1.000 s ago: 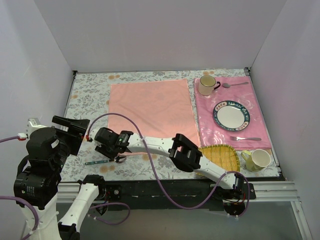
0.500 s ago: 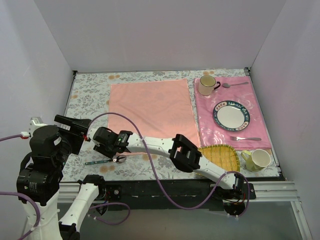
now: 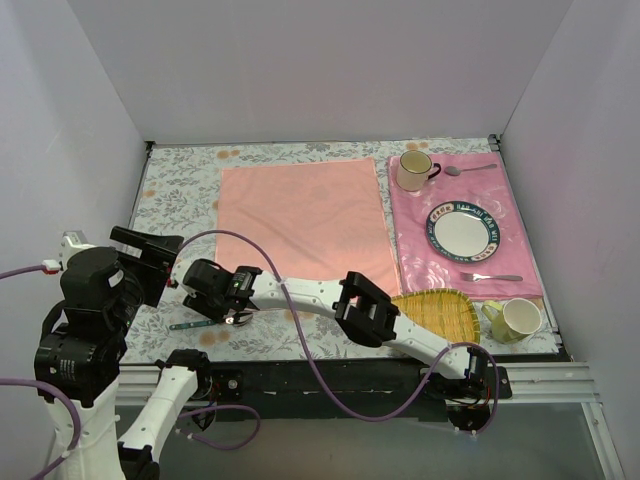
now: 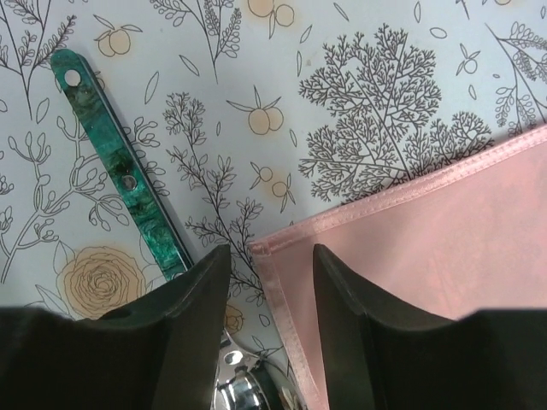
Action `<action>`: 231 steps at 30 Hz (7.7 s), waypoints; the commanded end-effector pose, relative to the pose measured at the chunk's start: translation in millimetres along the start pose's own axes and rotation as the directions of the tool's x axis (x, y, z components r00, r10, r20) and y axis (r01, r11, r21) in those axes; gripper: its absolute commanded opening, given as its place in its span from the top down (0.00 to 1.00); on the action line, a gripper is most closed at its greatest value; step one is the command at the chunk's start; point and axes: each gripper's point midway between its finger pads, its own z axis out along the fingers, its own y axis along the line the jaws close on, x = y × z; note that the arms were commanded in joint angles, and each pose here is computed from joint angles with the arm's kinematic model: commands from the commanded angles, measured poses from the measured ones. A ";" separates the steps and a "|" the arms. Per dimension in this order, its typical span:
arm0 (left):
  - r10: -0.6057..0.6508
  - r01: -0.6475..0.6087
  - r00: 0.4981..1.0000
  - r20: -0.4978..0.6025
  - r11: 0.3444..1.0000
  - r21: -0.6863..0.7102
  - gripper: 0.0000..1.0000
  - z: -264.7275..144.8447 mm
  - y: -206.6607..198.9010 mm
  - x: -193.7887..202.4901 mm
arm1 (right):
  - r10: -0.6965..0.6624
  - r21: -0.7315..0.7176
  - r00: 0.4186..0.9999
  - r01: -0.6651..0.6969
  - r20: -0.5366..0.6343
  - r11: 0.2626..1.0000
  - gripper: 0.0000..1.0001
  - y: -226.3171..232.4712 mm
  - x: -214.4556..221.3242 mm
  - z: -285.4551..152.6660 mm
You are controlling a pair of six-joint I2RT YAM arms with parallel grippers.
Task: Fold the napkin, place the utensils inside, and roll it up
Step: Fold the napkin
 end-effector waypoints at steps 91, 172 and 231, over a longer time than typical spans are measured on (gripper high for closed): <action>0.082 -0.104 0.972 -0.219 0.990 -0.092 0.27 131.1 -4.0 50.8 | 0.473 0.274 0.788 -0.592 0.395 0.758 0.99 -471.7 54.7 -198.2; 0.080 -0.125 0.947 -0.310 0.984 -0.128 0.28 173.2 -4.7 70.4 | 0.482 0.323 0.662 -0.724 0.574 0.610 0.99 -586.9 117.6 -197.9; 0.111 -0.088 0.987 -0.112 0.978 0.191 0.67 384.5 -69.3 69.5 | 0.881 -0.028 0.467 -0.882 0.074 0.470 0.58 -341.2 140.0 -264.8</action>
